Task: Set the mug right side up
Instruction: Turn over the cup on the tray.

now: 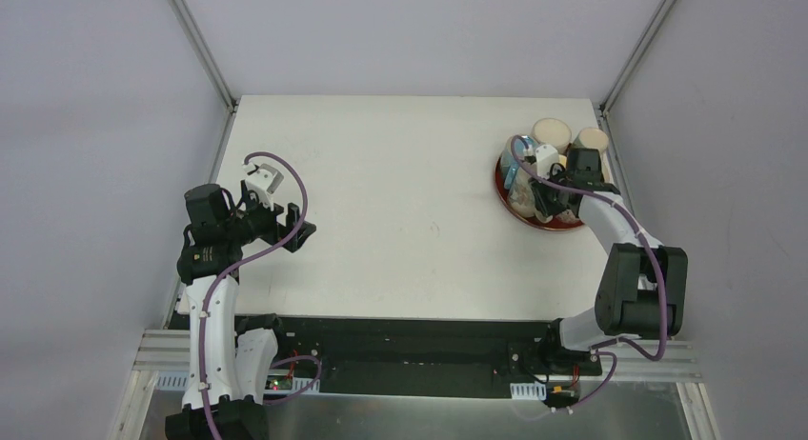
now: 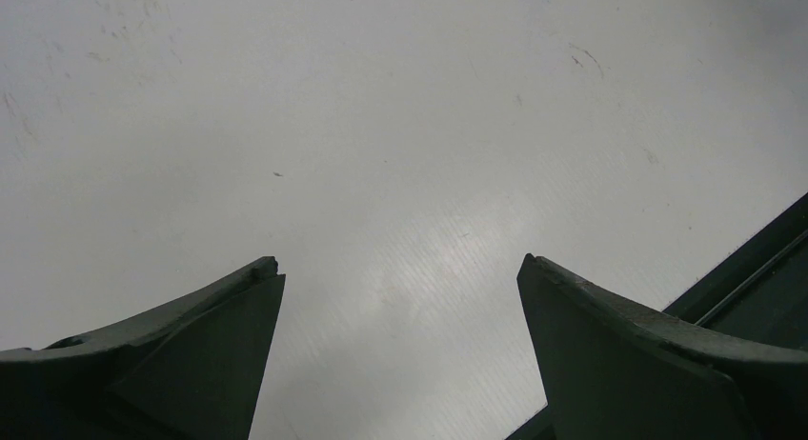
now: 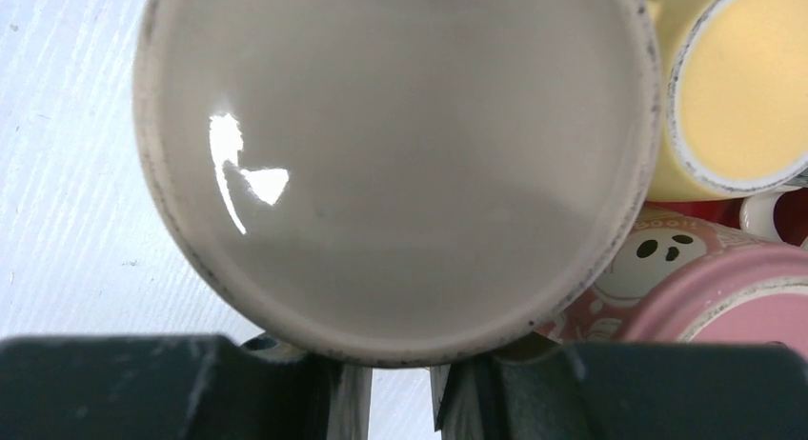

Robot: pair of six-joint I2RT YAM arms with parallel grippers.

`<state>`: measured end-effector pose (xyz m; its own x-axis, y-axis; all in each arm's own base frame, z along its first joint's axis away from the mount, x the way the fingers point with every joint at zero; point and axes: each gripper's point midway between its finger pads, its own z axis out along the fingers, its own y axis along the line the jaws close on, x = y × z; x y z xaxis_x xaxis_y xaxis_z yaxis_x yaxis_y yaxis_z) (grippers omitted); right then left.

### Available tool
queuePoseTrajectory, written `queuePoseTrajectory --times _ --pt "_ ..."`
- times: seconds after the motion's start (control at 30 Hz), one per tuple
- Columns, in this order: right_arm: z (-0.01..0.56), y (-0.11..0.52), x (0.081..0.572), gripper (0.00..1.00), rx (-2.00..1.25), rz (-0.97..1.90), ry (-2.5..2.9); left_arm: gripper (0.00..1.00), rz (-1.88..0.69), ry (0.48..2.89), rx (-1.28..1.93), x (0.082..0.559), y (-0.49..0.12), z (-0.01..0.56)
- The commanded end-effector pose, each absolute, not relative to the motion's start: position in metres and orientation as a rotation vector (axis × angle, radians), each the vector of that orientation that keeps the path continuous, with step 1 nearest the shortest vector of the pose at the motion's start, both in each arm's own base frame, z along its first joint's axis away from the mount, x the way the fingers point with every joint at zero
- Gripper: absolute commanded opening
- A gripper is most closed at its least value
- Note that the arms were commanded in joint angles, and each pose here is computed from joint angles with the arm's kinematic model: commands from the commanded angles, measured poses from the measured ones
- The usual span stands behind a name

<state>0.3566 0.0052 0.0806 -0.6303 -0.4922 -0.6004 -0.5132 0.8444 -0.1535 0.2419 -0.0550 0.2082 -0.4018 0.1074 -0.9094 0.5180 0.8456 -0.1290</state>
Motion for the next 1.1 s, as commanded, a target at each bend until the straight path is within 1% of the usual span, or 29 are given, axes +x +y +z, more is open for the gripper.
queuePoseTrajectory --times 0.0,0.7,0.87,1.07 --pt "0.097 0.008 0.360 0.00 -0.719 -0.010 2.287 1.00 -0.487 1.905 0.505 0.243 -0.057 0.215" --pt "0.184 0.024 0.342 0.00 -0.632 0.019 2.054 1.00 -0.490 1.887 0.509 0.241 -0.059 0.220" --pt "0.218 0.041 0.338 0.00 -0.603 0.100 1.989 1.00 -0.514 1.875 0.513 0.243 -0.061 0.225" --pt "0.255 0.087 0.331 0.00 -0.617 0.248 1.909 1.00 -0.526 1.866 0.495 0.250 -0.061 0.228"
